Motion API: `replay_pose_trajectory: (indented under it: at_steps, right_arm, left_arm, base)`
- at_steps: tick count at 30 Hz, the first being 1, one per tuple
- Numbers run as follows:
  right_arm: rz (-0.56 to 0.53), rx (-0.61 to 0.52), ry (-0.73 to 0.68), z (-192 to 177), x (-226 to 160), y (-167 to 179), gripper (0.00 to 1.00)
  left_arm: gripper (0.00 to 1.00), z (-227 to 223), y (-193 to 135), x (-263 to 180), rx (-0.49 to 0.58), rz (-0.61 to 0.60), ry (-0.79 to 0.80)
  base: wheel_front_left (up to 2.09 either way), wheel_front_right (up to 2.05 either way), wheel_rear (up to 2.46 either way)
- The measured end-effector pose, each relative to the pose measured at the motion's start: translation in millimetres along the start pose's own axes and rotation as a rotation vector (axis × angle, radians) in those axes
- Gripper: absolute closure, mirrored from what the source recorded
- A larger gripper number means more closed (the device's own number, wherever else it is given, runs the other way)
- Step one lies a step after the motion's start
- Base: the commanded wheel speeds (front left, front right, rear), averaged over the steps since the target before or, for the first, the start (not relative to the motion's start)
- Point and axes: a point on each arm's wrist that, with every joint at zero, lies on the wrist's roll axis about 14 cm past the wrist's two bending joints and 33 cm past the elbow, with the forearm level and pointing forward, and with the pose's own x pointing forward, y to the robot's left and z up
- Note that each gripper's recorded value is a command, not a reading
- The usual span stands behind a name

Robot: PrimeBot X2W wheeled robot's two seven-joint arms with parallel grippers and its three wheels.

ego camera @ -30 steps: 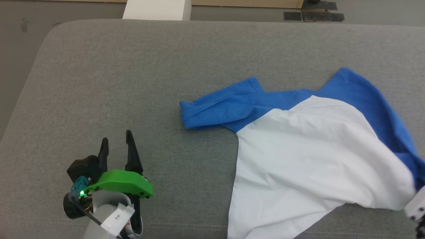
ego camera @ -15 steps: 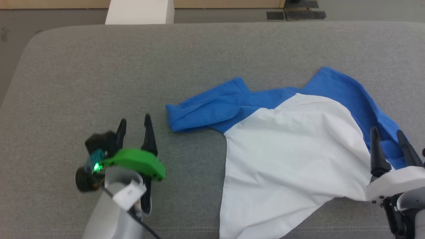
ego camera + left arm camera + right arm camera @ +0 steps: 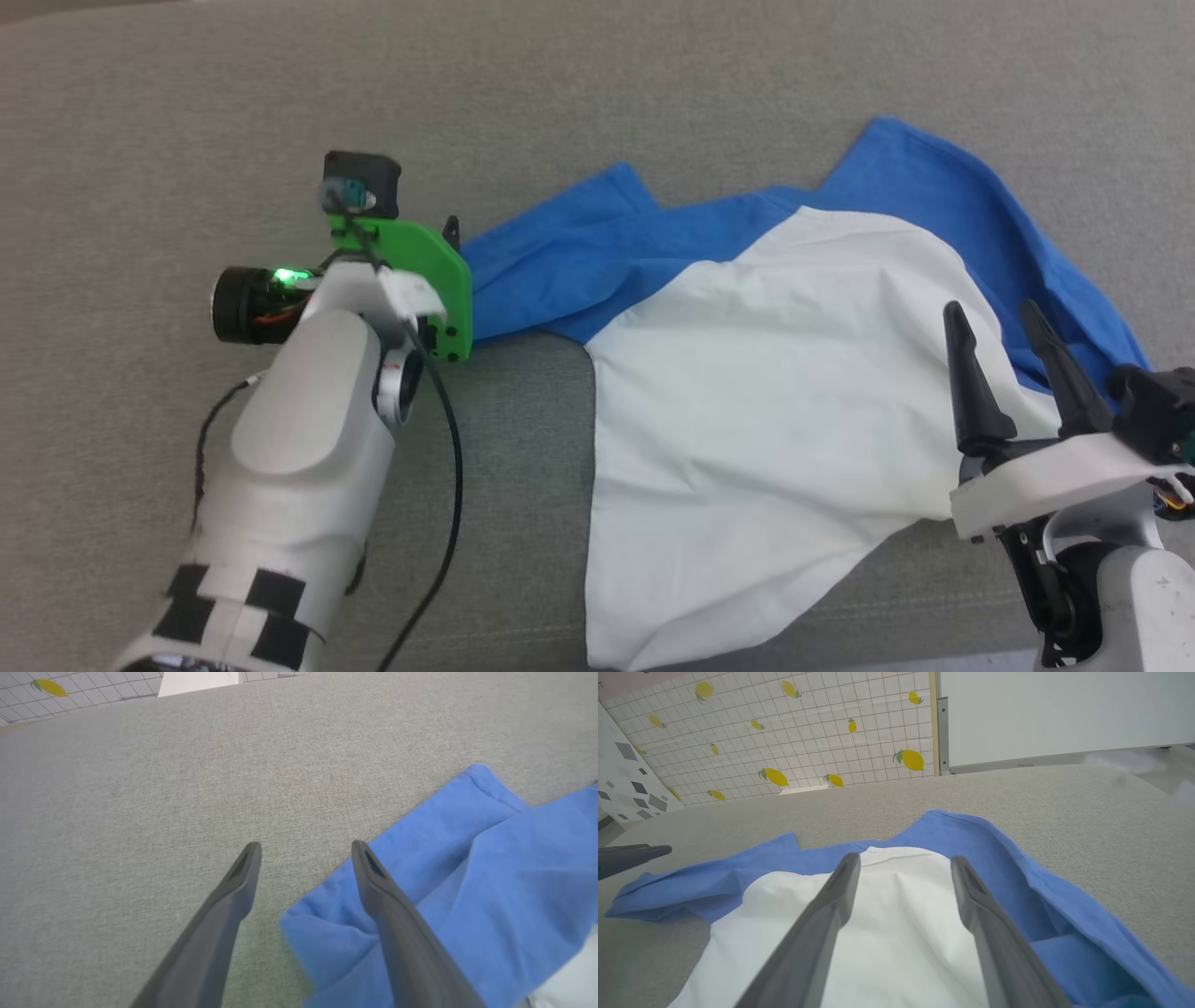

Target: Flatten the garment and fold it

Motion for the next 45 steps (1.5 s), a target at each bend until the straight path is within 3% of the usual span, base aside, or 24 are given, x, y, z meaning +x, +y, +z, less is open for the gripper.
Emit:
replay_pose_trajectory:
  at_steps: [5,10,11,12,13,16,19,28,33,37,38,39,42,45]
  right_arm:
    - [-0.008,0.008,0.025,-9,4,-3,0.00]
    - [-0.035,0.009,0.039,-16,4,-12,0.00]
    - [-0.038,0.008,0.042,-17,4,-14,0.00]
    - [-0.042,0.008,0.042,-17,4,-15,0.00]
    - [-0.044,0.008,0.041,-17,4,-15,0.00]
    - [-0.040,0.012,0.035,-16,6,-14,0.00]
    - [-0.031,0.015,0.025,-13,8,-11,0.00]
    - [0.006,0.022,-0.018,4,10,2,0.00]
    - [0.028,0.027,-0.028,11,6,9,0.00]
    - [0.033,0.025,-0.009,10,2,11,0.00]
    - [0.032,0.026,0.000,9,1,11,0.00]
    - [0.034,0.026,0.011,7,1,12,0.00]
    - [0.043,0.018,0.038,4,1,15,0.00]
    - [0.050,-0.003,0.066,0,2,18,0.00]
  left_arm:
    - [0.00,-47,-11,20,0.088,-0.067,0.287]
    - [0.00,-64,-20,29,0.132,-0.130,0.467]
    - [0.13,-66,-21,30,0.142,-0.139,0.488]
    - [0.88,-67,-22,29,0.141,-0.150,0.515]
    - [1.00,-67,-23,29,0.133,-0.161,0.534]
    - [1.00,-62,-29,26,0.103,-0.192,0.501]
    - [1.00,-49,-19,25,0.014,-0.145,0.345]
    - [1.00,-21,95,-31,-0.310,0.228,-0.079]
    - [1.00,-61,144,-90,-0.400,0.418,-0.089]
    - [0.98,-101,162,-133,-0.460,0.530,-0.039]
    - [0.22,-106,163,-140,-0.475,0.541,-0.038]
    - [0.00,-112,161,-146,-0.487,0.545,-0.032]
    - [0.00,-110,153,-156,-0.515,0.529,-0.076]
    - [0.00,-83,146,-161,-0.508,0.493,-0.226]
  base:
    - [0.00,0.00,0.00]
    - [0.00,0.00,0.00]
    - [0.00,0.00,0.00]
    - [0.00,0.00,0.00]
    - [0.00,0.00,0.00]
    - [0.00,0.00,0.00]
    - [0.00,0.00,0.00]
    - [0.00,0.00,0.00]
    - [0.00,0.00,0.00]
    - [0.00,0.00,0.00]
    - [0.00,0.00,0.00]
    - [0.00,0.00,0.00]
    - [0.00,0.00,0.00]
    - [0.00,0.00,0.00]
